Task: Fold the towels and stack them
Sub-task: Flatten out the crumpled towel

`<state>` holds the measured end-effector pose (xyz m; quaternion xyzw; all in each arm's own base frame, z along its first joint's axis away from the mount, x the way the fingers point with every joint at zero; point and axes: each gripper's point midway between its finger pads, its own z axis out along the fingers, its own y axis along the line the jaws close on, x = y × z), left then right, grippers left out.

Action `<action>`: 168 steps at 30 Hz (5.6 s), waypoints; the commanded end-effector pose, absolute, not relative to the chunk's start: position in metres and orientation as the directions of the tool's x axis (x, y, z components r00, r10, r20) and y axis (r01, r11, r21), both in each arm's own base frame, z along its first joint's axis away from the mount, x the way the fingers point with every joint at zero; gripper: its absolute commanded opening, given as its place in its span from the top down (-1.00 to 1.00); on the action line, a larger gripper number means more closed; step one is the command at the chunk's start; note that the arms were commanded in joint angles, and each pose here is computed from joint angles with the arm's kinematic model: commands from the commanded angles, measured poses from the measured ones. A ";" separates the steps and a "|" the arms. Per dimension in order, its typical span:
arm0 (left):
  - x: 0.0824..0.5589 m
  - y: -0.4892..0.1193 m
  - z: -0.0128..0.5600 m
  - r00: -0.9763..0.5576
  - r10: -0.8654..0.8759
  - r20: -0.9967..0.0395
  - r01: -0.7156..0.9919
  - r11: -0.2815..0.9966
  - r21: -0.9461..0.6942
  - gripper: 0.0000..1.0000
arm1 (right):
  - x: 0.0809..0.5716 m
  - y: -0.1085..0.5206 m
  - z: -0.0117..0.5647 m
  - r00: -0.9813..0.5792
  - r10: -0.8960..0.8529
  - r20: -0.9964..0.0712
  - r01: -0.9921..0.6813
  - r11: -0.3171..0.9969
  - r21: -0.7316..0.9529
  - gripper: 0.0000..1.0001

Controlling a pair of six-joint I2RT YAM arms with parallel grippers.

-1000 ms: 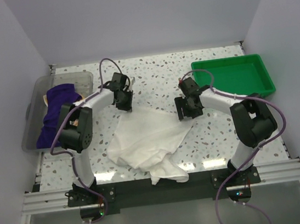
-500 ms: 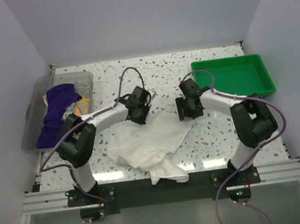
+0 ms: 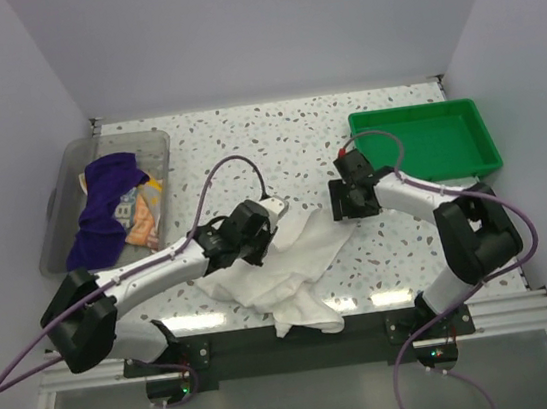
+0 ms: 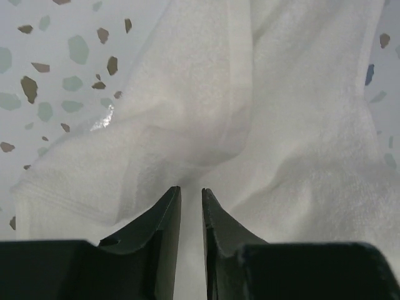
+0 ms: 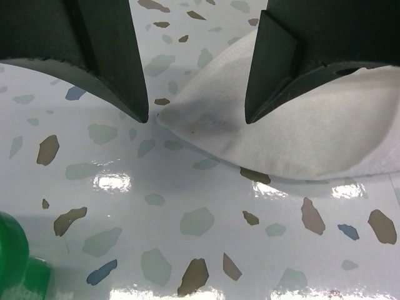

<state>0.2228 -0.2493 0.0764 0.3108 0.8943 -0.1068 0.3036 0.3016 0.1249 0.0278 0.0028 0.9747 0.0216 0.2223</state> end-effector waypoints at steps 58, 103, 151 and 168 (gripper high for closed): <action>0.239 -0.271 0.088 -0.702 0.477 -0.528 0.699 0.602 -0.386 0.21 | 0.297 0.125 0.062 -0.852 -0.039 -0.523 -0.097 0.992 0.084 -0.47; 0.219 -0.243 0.078 -0.529 0.650 -0.546 0.845 0.466 -0.263 0.11 | 0.316 0.132 0.077 -0.854 -0.110 -0.508 -0.155 0.987 0.047 -0.47; 0.281 -0.213 0.097 -0.626 0.515 -0.586 0.675 0.734 -0.076 1.00 | 0.299 0.118 0.002 -0.943 -0.042 -0.330 -0.040 0.999 -0.014 -0.02; 0.336 -0.162 0.128 -0.699 0.283 -0.657 0.401 0.916 -0.031 1.00 | 0.318 0.129 0.024 -0.935 -0.052 -0.352 -0.056 0.998 0.002 1.00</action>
